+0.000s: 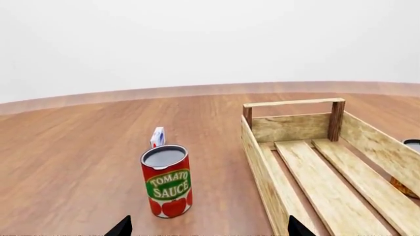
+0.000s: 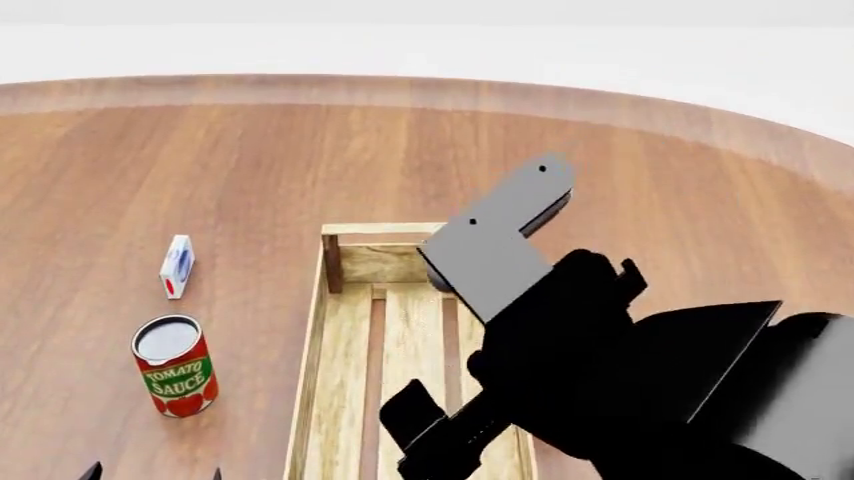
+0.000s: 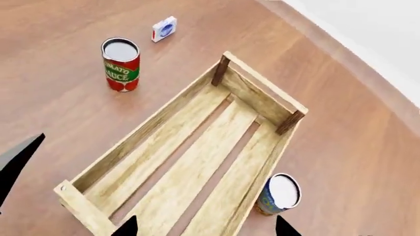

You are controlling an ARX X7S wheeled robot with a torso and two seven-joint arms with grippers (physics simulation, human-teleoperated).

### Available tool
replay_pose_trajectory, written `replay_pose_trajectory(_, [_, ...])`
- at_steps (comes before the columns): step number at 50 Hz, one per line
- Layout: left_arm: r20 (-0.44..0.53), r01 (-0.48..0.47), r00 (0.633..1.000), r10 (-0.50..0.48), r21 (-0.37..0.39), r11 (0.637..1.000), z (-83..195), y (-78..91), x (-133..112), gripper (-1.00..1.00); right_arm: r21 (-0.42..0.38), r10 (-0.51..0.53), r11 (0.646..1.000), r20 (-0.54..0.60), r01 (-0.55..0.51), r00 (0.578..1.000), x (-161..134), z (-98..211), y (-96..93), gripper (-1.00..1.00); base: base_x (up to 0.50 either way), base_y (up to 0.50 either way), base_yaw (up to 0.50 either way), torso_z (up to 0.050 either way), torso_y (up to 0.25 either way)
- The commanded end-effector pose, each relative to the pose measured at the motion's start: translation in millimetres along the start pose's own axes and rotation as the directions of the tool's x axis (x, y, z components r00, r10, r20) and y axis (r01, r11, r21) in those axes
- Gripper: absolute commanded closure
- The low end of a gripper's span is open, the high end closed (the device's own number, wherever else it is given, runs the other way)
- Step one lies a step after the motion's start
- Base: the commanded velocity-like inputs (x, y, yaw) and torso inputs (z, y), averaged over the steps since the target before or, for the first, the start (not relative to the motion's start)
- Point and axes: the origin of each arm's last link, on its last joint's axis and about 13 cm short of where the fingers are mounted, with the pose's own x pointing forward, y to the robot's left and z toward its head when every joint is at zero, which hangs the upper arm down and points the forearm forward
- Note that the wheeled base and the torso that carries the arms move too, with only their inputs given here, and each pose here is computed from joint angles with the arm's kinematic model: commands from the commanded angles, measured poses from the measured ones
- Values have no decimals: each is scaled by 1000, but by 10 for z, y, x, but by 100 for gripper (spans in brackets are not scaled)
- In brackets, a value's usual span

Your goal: Pick up the butter and put it in the tray.

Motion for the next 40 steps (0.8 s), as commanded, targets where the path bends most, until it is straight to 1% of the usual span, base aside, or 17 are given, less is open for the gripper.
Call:
replay_pose_trajectory(1, [-3,0,1000,0,2,1000,-17,-3,-1,-100,-198,114,967,-232,-162,966,35,-164,45,-100,0,0,0,0,0])
replay_pose_trajectory(11, [-3,-1,1000,1,2,1000,-15,-1,1,-100,-216,123,959,-257,-181,958,59,-201,67,-100,0,0,0,0,0])
replay_pose_trajectory(15, [-3,-1,1000,1,2,1000,-14,-3,2,-100,-227,144,952,-262,-206,954,38,-212,96,-100,0,0,0,0,0])
replay_pose_trajectory(19, [-2,-1,1000,1,1,1000,-12,-2,3,-100,-235,186,938,-273,-253,944,15,-227,138,-100,0,0,0,0,0])
replay_pose_trajectory(20, [-2,-2,1000,2,1,1000,-11,-2,3,-100,-266,158,935,-282,-235,946,14,-231,152,-100,0,0,0,0,0])
replay_pose_trajectory(25, [-2,-3,1000,3,0,1000,-9,-1,2,-100,-277,224,910,-295,-307,929,-17,-250,210,-100,0,0,0,0,0])
replay_pose_trajectory(28, [-2,-3,1000,3,0,1000,-9,0,4,-100,-296,243,899,-279,-324,929,-30,-264,234,-100,0,0,0,0,0])
replay_pose_trajectory(31, [-2,-4,1000,4,0,1000,-8,1,6,-100,-309,253,890,-280,-336,926,-27,-285,254,-100,0,0,0,0,0])
replay_pose_trajectory(36, [-2,-5,1000,5,-1,1000,-6,2,7,-100,-345,265,866,-301,-363,916,15,-357,306,-100,0,0,0,0,0])
replay_pose_trajectory(40, [-2,-5,1000,5,-1,1000,-5,3,8,-100,-346,274,857,-321,-382,907,49,-401,330,-100,0,0,0,0,0])
